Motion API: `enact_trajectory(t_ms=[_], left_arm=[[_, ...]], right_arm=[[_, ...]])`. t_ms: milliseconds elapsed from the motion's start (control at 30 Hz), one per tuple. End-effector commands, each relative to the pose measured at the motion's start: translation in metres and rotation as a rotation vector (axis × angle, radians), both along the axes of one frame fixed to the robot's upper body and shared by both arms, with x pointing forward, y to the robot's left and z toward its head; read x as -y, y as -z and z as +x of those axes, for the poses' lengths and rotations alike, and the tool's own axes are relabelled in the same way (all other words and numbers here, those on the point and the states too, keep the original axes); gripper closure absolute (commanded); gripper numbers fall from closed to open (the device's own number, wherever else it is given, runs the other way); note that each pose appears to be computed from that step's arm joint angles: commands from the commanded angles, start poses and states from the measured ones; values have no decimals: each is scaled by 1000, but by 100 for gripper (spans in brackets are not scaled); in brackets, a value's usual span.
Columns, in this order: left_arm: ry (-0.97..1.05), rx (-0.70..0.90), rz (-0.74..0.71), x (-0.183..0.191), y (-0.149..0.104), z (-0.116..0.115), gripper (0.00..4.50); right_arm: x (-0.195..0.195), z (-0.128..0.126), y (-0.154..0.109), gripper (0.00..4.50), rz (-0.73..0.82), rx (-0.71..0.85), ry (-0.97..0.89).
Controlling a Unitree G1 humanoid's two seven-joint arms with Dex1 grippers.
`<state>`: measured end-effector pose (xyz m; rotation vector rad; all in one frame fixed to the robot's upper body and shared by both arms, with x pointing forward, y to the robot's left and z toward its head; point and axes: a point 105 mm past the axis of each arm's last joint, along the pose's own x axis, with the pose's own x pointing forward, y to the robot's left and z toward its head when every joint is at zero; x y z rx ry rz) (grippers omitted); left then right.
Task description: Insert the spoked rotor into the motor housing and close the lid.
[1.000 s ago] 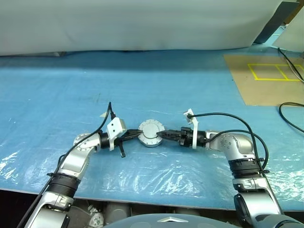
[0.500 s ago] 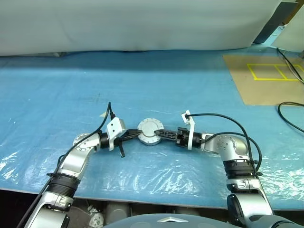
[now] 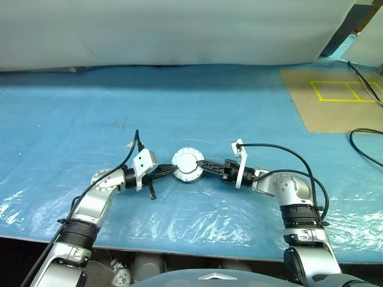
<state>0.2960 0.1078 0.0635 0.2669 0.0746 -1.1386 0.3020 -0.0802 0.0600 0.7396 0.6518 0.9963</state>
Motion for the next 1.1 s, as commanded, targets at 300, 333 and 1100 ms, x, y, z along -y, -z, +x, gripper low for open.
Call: enact_trajectory(t_ms=[300, 333, 1100], left_arm=[[-23, 44, -245, 1, -72, -11, 450], [-18, 39, -262, 0, -79, -16, 450], [-360, -375, -736, -70, -72, -11, 388]], right_arm=[[-17, 5, 4, 265, -32, -16, 2], [-17, 5, 5, 265, -38, -15, 3], [-30, 14, -69, 265, 277, -12, -43]])
